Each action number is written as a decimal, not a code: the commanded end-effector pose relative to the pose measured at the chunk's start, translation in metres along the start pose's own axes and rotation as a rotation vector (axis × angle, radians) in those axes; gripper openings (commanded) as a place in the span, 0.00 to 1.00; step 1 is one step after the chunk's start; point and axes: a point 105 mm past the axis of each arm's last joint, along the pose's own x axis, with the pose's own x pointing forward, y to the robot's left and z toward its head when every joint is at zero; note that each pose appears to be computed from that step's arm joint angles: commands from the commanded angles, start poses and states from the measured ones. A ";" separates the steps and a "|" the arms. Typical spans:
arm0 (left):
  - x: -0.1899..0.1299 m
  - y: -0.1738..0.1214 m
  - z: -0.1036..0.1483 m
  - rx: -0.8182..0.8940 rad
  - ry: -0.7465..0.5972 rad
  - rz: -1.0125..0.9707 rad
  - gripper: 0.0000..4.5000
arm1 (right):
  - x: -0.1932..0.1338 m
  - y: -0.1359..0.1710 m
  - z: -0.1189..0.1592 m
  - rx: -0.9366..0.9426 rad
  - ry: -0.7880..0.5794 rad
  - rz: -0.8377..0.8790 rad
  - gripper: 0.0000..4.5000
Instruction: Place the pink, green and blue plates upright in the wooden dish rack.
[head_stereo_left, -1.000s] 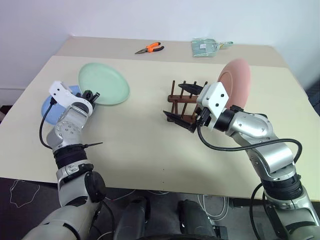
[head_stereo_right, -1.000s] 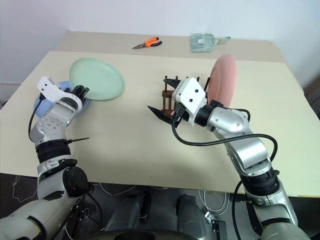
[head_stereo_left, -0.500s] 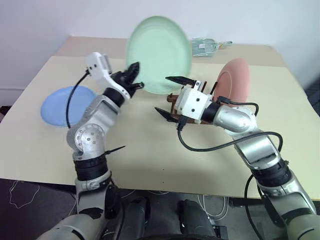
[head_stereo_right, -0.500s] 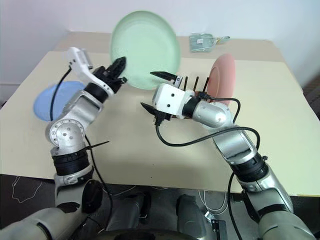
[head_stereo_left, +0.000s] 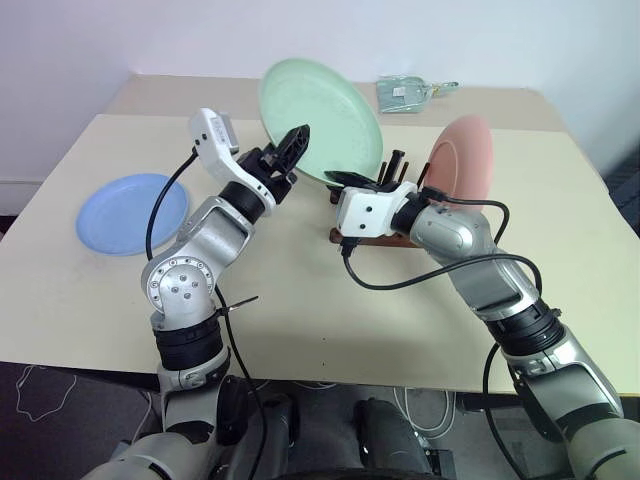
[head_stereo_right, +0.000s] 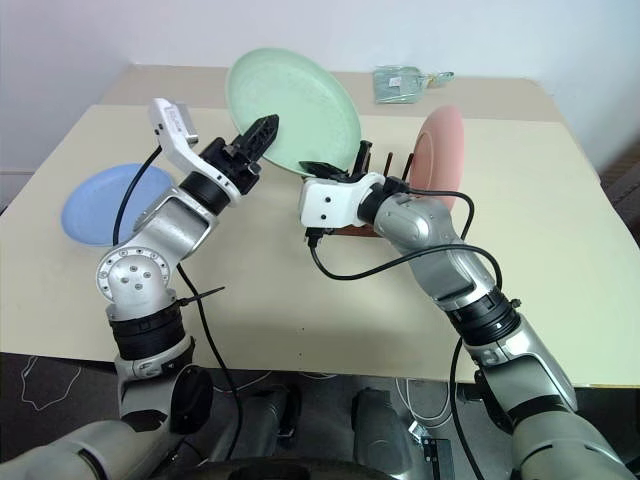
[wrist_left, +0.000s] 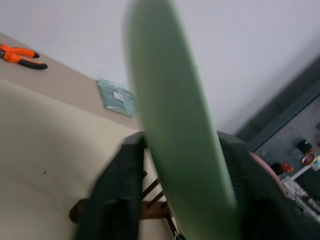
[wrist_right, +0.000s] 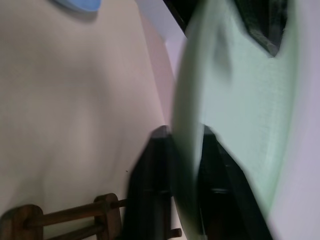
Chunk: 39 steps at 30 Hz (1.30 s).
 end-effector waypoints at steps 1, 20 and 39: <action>-0.003 -0.014 0.033 -0.001 -0.149 -0.053 0.83 | -0.005 -0.012 -0.005 -0.025 0.034 -0.067 0.06; -0.066 0.056 -0.069 0.774 0.277 -0.186 0.83 | -0.067 -0.045 0.005 1.149 -0.242 -0.379 0.06; -0.078 0.043 -0.098 0.707 0.363 -0.282 0.90 | -0.069 -0.037 -0.027 1.214 -0.091 -0.417 0.48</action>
